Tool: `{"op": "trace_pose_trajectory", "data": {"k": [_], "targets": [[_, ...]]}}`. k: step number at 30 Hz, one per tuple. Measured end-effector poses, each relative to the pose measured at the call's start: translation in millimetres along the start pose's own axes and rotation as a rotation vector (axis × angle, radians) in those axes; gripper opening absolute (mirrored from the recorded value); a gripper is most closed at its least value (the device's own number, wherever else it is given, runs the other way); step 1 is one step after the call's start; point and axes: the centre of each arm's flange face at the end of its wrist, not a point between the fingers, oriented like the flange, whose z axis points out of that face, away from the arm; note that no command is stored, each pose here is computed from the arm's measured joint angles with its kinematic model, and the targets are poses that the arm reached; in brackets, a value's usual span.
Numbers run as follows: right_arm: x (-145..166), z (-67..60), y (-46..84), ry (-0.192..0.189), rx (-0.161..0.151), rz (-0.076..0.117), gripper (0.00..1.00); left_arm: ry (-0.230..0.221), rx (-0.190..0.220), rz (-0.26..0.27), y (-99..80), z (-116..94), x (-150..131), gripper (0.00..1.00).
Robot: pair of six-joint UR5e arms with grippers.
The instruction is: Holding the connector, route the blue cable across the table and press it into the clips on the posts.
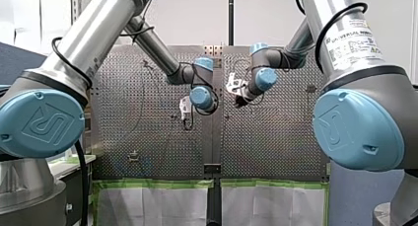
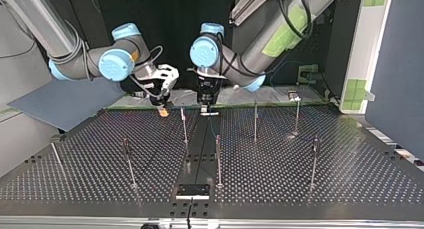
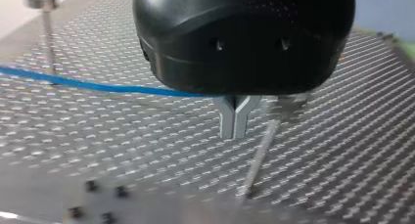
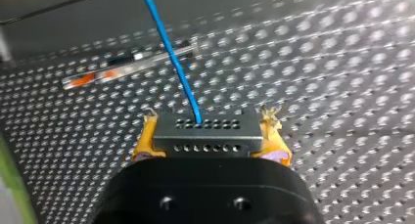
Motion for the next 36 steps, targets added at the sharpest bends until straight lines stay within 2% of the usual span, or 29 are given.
{"op": "trace_pose_trajectory", "data": {"k": [6,10,15,23,26,30,33,36], "targets": [[-17,-5.6,5.6,-0.034,-0.014,-0.028,0.0,0.059,0.024,0.001,4.6,-8,51,0.02],[-26,-8.2,11.3,-0.048,-0.033,-0.032,0.0,0.087,0.025,0.008,9.7,-14,69,0.02],[-32,-6.3,18.9,-0.058,-0.049,-0.031,0.0,0.077,0.031,-0.003,6.8,-10,66,0.02],[-47,2.1,37.3,-0.088,-0.075,-0.018,0.0,0.043,0.047,-0.024,-5.2,6,42,0.02],[-46,3.8,45.6,-0.085,-0.087,-0.014,0.0,0.043,0.047,-0.025,-4.5,11,39,0.02],[-41,6.0,55.6,-0.069,-0.098,-0.009,0.0,0.065,0.054,-0.019,-1.9,17,46,0.02],[-38,8.3,60.6,-0.054,-0.093,-0.004,0.0,0.077,0.057,-0.015,-1.7,22,55,0.02],[-37,11.0,63.9,-0.045,-0.079,0.0,0.0,0.07,0.06,-0.018,-3.3,28,56,0.02]]}}
